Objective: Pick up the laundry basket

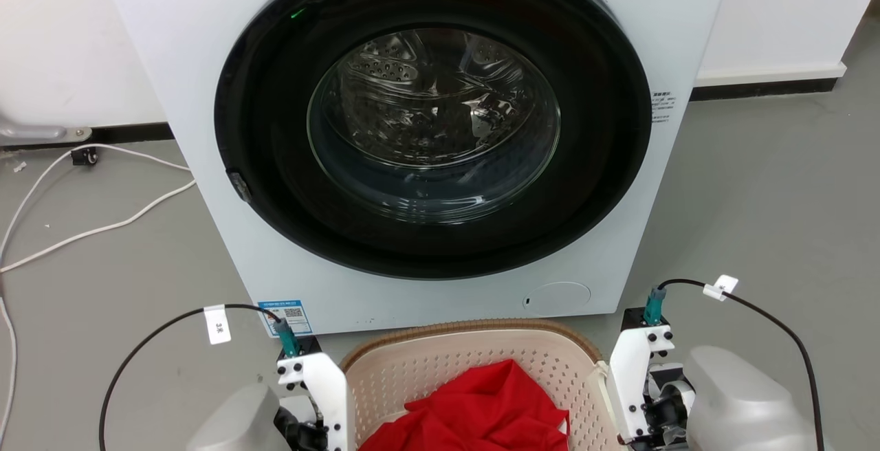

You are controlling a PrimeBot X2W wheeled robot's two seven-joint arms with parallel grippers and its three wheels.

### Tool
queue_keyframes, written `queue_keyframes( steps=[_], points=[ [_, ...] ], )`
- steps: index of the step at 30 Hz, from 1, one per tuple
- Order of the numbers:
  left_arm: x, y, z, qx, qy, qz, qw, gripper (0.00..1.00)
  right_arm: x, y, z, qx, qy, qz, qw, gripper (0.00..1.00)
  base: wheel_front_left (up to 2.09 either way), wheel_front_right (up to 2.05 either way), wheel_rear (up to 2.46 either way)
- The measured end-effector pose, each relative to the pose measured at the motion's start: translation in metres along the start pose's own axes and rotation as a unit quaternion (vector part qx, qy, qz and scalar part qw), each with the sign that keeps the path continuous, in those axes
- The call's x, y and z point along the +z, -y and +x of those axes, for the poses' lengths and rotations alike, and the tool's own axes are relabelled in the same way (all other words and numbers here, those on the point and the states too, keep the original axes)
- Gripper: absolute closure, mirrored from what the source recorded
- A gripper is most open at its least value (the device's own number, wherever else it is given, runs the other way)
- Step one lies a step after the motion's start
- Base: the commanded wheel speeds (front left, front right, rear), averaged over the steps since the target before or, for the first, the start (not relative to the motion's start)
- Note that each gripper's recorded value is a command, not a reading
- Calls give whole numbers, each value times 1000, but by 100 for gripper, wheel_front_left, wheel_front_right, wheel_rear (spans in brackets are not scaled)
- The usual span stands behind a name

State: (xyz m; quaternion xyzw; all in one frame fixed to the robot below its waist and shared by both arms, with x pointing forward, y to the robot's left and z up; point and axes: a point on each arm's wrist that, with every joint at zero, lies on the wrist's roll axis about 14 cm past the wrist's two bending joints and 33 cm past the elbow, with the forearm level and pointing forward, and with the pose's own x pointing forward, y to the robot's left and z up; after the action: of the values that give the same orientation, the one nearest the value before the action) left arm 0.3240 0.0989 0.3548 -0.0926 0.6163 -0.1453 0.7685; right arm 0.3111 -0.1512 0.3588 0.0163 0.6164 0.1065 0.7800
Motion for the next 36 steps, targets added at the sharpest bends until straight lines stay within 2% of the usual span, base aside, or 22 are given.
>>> queue_keyframes(
  steps=[36],
  points=[
    [-8,1,5,-4,6,-1,1000,100,-6,1,-1,-3,-6,5,1000,100,0,0,0]
  ],
)
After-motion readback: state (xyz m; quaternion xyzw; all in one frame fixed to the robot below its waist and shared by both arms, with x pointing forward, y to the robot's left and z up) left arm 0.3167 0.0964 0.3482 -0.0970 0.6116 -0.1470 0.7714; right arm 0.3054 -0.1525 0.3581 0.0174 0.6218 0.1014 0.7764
